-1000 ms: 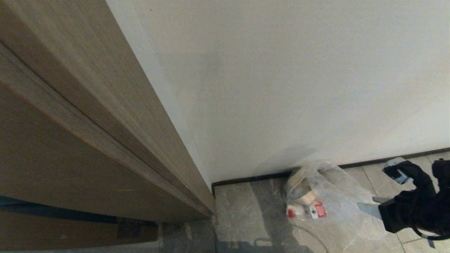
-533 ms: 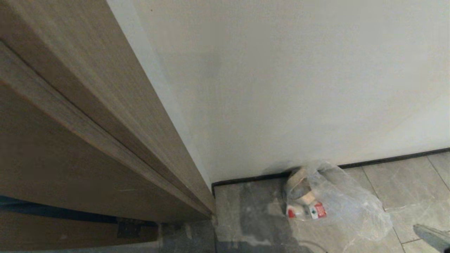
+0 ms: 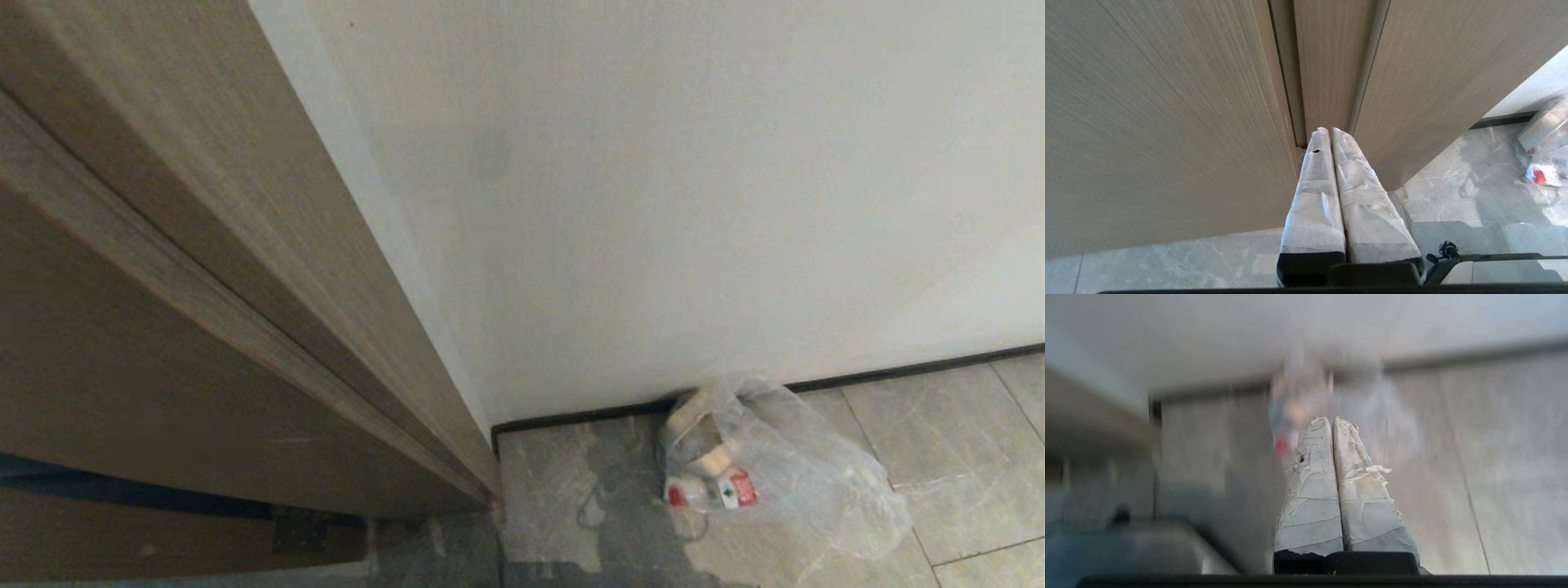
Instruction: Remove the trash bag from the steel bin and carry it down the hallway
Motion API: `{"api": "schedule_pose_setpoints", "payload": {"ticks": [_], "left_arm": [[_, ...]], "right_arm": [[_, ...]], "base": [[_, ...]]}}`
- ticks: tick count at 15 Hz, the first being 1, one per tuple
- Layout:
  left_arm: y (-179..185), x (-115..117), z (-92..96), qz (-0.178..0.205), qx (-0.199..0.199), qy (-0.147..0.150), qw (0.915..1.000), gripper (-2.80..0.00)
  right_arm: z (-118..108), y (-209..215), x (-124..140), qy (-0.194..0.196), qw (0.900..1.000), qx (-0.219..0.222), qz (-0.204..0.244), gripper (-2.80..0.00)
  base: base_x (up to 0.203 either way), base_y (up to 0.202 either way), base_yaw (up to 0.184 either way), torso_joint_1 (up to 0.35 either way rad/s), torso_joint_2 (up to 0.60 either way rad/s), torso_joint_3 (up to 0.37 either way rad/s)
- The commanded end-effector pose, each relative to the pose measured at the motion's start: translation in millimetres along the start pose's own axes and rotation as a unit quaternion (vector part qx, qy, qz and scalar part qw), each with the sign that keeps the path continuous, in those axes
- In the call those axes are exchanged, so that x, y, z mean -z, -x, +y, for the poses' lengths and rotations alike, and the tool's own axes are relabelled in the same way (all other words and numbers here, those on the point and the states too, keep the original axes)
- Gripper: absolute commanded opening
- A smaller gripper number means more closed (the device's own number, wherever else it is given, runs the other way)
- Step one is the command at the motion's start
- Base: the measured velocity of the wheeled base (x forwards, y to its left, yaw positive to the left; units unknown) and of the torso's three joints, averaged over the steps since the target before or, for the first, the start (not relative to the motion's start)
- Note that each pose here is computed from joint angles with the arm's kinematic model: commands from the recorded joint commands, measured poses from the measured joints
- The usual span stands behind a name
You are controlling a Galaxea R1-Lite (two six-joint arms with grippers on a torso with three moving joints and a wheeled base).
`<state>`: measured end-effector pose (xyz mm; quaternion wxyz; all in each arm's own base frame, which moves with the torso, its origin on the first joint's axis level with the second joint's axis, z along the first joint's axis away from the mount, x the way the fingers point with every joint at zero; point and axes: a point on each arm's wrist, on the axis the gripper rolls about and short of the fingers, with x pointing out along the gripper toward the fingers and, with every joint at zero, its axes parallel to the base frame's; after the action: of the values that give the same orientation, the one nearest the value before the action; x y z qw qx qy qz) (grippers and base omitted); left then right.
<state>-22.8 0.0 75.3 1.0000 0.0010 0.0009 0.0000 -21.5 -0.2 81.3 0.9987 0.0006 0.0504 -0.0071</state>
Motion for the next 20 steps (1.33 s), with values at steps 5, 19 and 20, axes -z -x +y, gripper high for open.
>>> {"api": "schedule_pose_setpoints", "payload": {"ticks": [5, 19, 20], "left_arm": [[0.0, 0.1, 0.0, 0.001, 0.000, -0.001, 1.0000, -2.80], [0.0, 0.0, 0.0, 0.000, 0.000, -0.001, 1.0000, -2.80], [0.0, 0.0, 0.0, 0.000, 0.001, -0.002, 1.0000, -2.80]], "right_arm": [[0.1, 0.4, 6.5, 0.012, 0.999, -0.004, -0.050, -2.80], [0.0, 0.5, 5.6, 0.005, 0.999, -0.002, -0.052, -2.80], [0.0, 0.5, 5.6, 0.005, 0.999, -0.002, -0.052, -2.80]], "base": [[0.000, 0.000, 0.000, 0.000, 0.00, 0.000], [0.000, 0.000, 0.000, 0.000, 0.00, 0.000], [0.000, 0.000, 0.000, 0.000, 0.00, 0.000]]}}
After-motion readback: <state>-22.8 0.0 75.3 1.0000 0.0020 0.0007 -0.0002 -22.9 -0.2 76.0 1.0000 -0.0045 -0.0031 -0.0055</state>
